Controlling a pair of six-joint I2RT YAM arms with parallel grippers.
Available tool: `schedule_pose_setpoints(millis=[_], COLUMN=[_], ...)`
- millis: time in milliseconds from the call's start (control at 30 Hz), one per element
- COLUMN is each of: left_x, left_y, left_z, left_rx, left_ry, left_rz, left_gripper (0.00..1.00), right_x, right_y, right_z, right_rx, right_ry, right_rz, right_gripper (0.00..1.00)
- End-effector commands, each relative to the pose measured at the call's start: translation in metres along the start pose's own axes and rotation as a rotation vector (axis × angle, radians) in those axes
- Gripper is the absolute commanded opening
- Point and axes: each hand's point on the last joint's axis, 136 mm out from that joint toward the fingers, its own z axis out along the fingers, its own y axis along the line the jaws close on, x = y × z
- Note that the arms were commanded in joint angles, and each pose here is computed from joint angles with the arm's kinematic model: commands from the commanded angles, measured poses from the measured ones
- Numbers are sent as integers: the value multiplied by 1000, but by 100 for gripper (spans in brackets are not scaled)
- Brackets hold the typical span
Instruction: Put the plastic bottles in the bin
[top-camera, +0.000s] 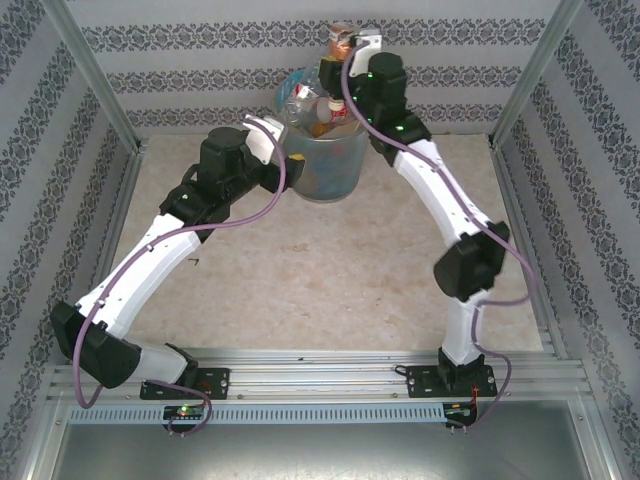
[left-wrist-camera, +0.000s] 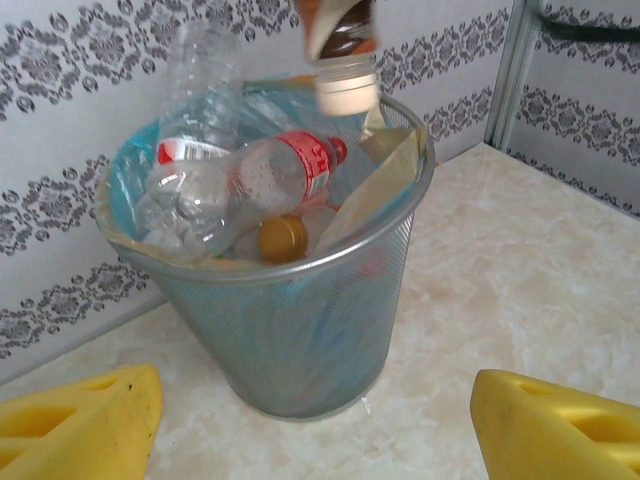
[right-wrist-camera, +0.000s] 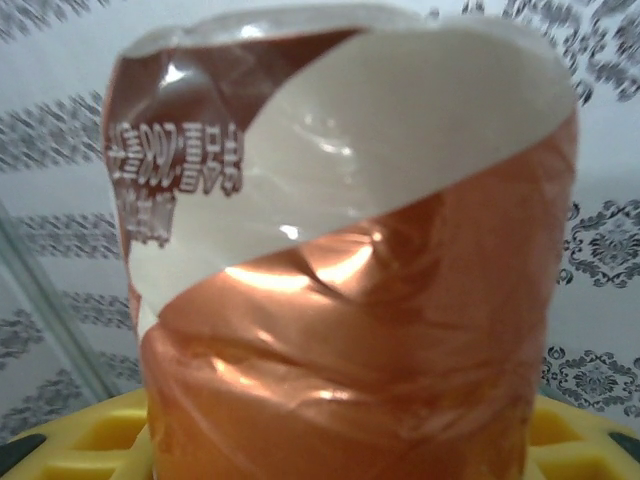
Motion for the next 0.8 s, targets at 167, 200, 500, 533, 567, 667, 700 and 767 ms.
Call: schedule_pose_setpoints(millis=[167,200,500,533,567,667,700,767], left_x=[7,7,13,14,15,18,19,20], left_y=[0,0,-9,-9,-9,-9,-9,-8], left_z=[-8,-9,-1,1,2,5,5,5], left_rx=[22,27,73,77,78,81,81,75], left_ry=[7,3,3,5,10,19,22,20], left_rz=[-23,-24,-37,-39,-40,-44,-43,-38], left_gripper=[81,81,81,81,81,81,81,81], right_x=[-3,1,43,48,53,64,64,67], right_y=[2,2,-14,-16,-18,-28,-30,-29], right_z=[29,27,13,13,14,15,15,17], right_rx=[10,11,44,47,50,83,86,78], right_ry=[-71,-67,-18,-12,-3,24,25,27], right_rz=[-119,-116,-129,-131,-134,-136,-132,-126], right_gripper=[36,36,38,39,39,40,40,41])
